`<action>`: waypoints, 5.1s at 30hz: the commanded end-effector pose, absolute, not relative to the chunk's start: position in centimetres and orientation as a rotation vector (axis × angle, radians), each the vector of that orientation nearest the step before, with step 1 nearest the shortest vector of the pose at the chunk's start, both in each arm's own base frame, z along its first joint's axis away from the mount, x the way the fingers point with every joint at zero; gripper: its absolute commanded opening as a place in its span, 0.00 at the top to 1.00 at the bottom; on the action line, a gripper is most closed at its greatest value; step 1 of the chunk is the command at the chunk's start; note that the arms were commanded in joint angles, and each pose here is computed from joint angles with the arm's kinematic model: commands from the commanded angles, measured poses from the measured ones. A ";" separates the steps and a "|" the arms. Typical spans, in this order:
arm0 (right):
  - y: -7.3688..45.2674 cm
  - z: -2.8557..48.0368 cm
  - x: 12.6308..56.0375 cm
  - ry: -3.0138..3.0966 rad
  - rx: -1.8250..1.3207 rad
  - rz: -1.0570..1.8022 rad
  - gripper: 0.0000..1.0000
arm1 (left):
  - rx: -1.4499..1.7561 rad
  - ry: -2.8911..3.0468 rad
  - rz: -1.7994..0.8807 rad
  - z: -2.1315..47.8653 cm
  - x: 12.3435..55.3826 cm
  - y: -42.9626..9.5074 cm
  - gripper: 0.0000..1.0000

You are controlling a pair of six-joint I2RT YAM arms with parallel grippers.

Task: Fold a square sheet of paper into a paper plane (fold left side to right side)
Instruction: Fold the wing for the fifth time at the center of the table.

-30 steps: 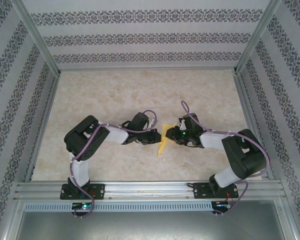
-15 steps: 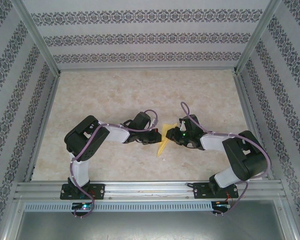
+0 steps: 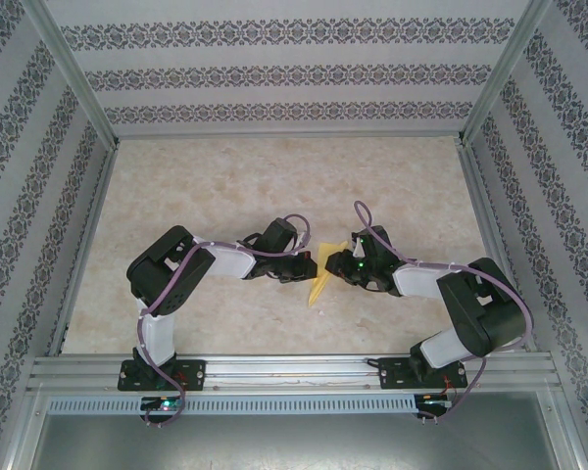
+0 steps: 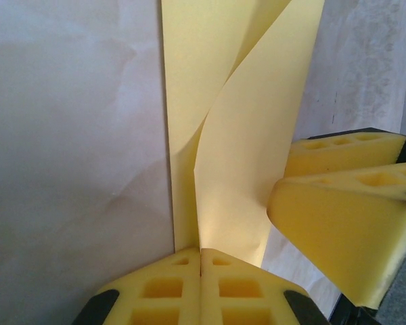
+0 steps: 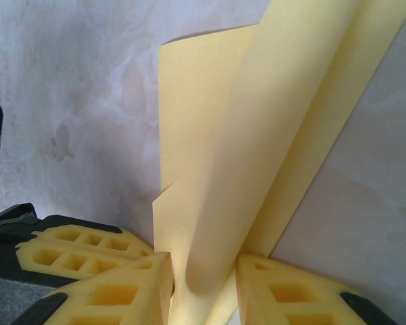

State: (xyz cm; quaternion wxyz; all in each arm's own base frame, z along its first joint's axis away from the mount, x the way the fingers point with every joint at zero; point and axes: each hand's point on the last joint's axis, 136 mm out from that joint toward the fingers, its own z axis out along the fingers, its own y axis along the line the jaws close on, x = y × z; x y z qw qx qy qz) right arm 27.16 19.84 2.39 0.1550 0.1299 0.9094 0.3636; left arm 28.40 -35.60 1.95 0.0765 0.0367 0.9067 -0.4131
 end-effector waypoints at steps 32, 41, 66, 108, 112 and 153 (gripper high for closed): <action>21.6 4.0 28.3 2.608 0.258 1.025 0.97 | 0.088 2.856 -1.004 -3.0 27.4 -33.8 0.99; 21.1 2.6 28.1 2.646 0.268 0.981 0.97 | 0.076 2.867 -0.987 -3.1 27.4 -33.7 1.00; 19.6 -0.8 25.8 2.767 0.294 0.883 1.00 | 0.055 2.877 -0.957 -3.4 27.4 -33.3 1.00; 18.7 -2.6 23.6 2.850 0.275 0.816 1.00 | 0.116 2.611 -1.420 9.2 26.5 -34.4 0.93; 18.8 -2.5 23.6 2.851 0.273 0.818 1.00 | 0.126 2.621 -1.494 8.5 26.3 -35.9 0.94; 18.7 -2.8 23.5 2.867 0.263 0.805 1.00 | 0.195 2.768 -1.429 4.7 25.3 -37.3 0.95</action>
